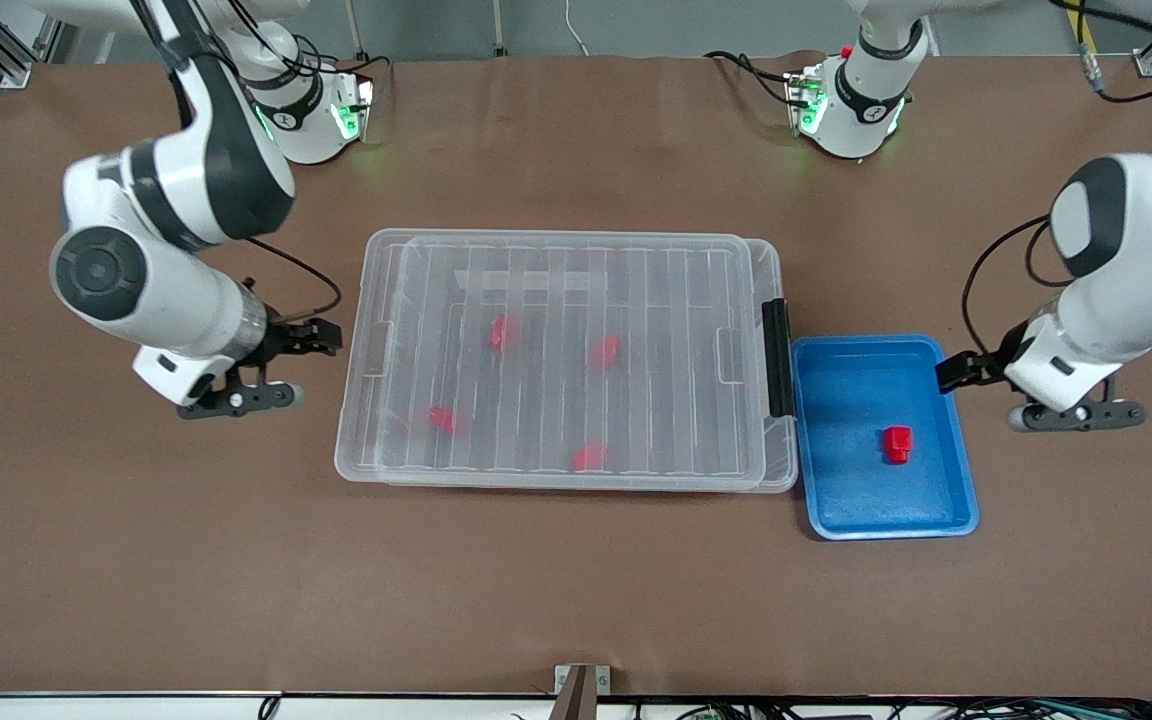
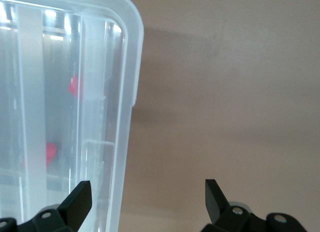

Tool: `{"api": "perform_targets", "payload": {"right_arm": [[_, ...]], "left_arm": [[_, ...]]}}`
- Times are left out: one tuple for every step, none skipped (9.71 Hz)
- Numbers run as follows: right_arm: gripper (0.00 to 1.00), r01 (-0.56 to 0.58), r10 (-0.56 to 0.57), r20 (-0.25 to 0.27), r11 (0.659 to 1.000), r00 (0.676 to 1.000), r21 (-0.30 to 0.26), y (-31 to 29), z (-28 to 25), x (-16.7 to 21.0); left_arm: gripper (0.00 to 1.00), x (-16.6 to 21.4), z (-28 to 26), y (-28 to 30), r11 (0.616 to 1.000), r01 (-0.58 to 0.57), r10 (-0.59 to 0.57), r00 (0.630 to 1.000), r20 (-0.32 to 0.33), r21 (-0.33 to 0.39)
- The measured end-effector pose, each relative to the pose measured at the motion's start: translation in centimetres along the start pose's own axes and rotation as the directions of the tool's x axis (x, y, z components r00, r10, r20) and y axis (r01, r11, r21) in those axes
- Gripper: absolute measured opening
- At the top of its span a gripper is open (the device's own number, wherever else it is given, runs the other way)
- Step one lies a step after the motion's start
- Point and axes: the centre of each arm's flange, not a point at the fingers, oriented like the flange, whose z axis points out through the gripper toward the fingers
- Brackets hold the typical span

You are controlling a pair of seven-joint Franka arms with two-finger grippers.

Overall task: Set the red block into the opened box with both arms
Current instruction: 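Slide the lid open with the right gripper while the left gripper grasps the block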

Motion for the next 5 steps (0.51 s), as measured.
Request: {"api": "perform_targets", "payload": {"right_arm": [[1.0,0.0,0.0,-0.02,1.0,1.0,0.003,0.0,2.1,0.1],[1.0,-0.001,0.001,-0.027,1.0,1.0,0.004,0.1,3.6,-0.1],[1.0,-0.002,0.002,-0.03,1.0,1.0,0.004,0.2,4.1,-0.1],[1.0,-0.002,0.003,-0.041,1.0,0.999,0.005,0.2,4.2,-0.1],[1.0,-0.002,0.002,-0.05,1.0,0.999,0.006,0.2,4.8,-0.2]], "left_arm": [[1.0,0.7,2.6,-0.6,1.0,0.01,-0.01,1.0,-0.011,-0.007],[0.98,1.2,5.3,-1.3,1.0,0.015,-0.015,1.0,-0.024,-0.006],[0.98,1.7,8.1,-1.8,1.0,0.013,-0.013,0.999,-0.036,-0.003],[0.96,2.0,10.8,-2.4,1.0,0.017,-0.017,0.999,-0.043,-0.005],[0.94,2.1,13.1,-3.1,1.0,0.024,-0.025,0.999,-0.048,-0.01]]}}
